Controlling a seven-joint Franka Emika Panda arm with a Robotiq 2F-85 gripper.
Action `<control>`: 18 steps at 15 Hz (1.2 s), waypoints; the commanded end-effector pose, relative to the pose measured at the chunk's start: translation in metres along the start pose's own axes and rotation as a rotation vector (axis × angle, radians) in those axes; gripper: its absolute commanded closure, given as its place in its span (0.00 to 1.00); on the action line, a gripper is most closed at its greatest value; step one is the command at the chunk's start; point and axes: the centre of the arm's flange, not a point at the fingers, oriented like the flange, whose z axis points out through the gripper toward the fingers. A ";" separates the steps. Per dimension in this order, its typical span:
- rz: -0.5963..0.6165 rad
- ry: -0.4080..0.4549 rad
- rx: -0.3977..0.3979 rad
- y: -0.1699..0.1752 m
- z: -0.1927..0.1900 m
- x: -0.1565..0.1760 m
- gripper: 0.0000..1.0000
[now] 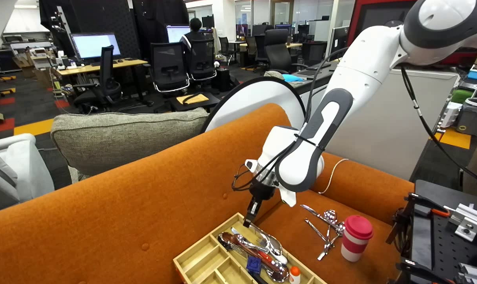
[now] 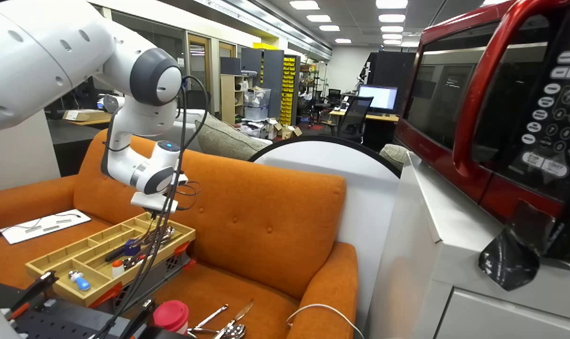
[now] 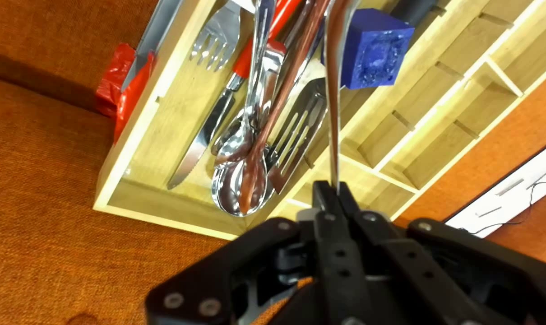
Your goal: Pick up the bottle and spoons and put them on the tray
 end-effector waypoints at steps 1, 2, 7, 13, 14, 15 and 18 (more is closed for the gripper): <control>-0.054 0.021 0.064 0.010 0.024 0.004 0.99; -0.062 0.022 0.083 0.011 0.030 0.003 0.99; -0.070 0.025 0.098 0.015 0.045 0.001 0.66; -0.067 0.049 0.053 0.017 0.035 0.000 0.23; -0.061 0.054 0.023 0.019 0.031 0.000 0.15; -0.047 0.059 -0.015 0.022 0.028 0.000 0.09; 0.028 0.080 -0.126 0.046 0.017 -0.005 0.00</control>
